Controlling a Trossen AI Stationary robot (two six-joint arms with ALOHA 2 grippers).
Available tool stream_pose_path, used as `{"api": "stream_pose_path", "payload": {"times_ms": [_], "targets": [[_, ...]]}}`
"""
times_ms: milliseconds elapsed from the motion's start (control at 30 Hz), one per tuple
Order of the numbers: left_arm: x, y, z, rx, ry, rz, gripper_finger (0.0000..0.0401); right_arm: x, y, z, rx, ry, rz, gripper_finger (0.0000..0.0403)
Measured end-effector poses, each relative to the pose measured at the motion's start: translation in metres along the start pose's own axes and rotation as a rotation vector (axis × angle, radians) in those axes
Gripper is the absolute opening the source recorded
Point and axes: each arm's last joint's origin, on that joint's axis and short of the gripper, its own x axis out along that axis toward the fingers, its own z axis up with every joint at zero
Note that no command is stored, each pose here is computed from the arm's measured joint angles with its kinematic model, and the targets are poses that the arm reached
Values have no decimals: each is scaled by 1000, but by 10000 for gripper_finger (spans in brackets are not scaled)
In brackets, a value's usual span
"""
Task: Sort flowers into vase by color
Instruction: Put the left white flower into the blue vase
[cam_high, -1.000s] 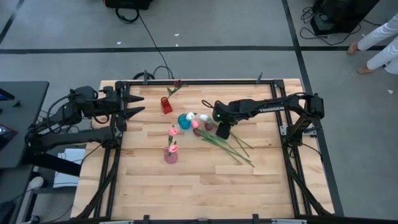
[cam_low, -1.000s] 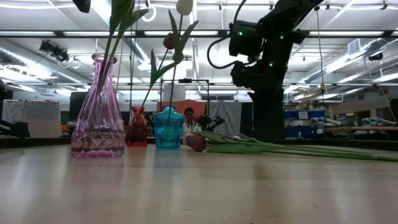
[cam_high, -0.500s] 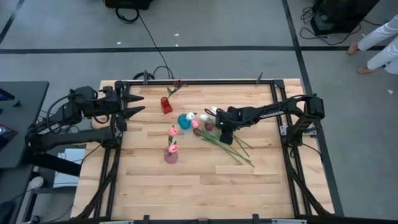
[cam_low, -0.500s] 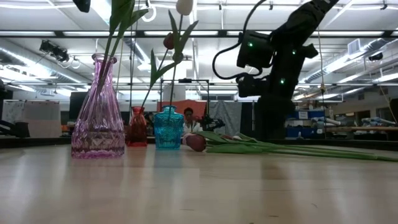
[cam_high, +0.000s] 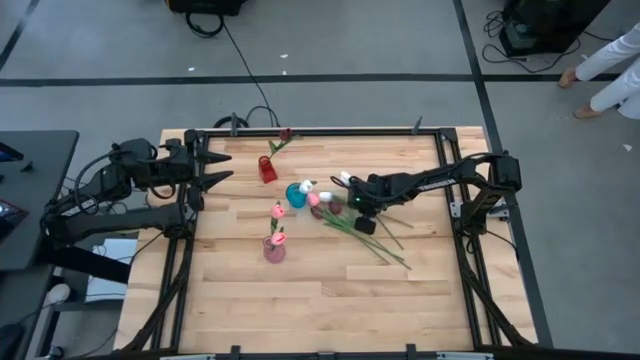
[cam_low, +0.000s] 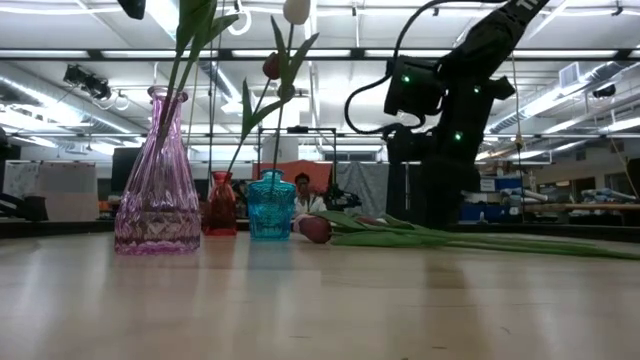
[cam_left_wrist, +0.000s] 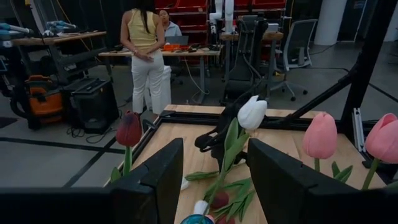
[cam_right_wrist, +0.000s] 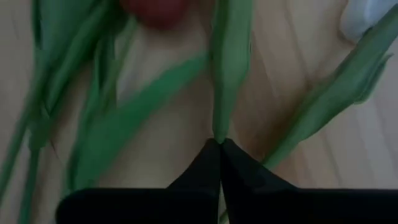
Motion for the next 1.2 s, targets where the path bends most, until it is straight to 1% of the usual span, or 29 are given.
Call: {"api": "stream_pose_path", "payload": {"times_ms": [100, 167, 233, 333, 400, 433, 533, 600, 700, 833, 967, 1100, 1200], "targets": [[0, 0, 0, 0, 0, 0, 186, -12, -1, 10, 2, -27, 3, 10], [0, 0, 0, 0, 0, 0, 186, -26, -3, 18, -7, -65, 7, 6], [0, 0, 0, 0, 1, 0, 186, -45, -4, 26, -12, -118, 1, 6], [0, 0, 0, 2, 0, 0, 186, -81, -9, 35, -24, -238, -51, 5], [0, 0, 0, 7, 0, 0, 186, -105, -11, 41, -41, -371, -62, 5], [0, 0, 0, 7, -1, 0, 186, -118, -12, 45, -46, -461, -53, 5], [0, 0, 0, 7, 0, 0, 186, -145, -15, 57, -50, -739, 50, 7], [0, 0, 0, 0, 0, 0, 186, -155, -16, 64, -55, -883, 118, 7], [0, 0, 0, -31, 0, 0, 186, -155, -15, 72, -74, -1047, 156, 7], [0, 0, -1, -47, 8, -2, 186, -135, -13, 84, -91, -1229, 155, 7], [0, 0, -2, -48, 24, -3, 186, -108, -16, 98, -104, -1366, 173, 7], [0, 0, -4, -50, 44, -5, 186, -75, -20, 111, -91, -1461, 193, 7], [0, 0, -6, -52, 63, -6, 186, -65, -24, 120, -73, -1547, 215, 7]]}}
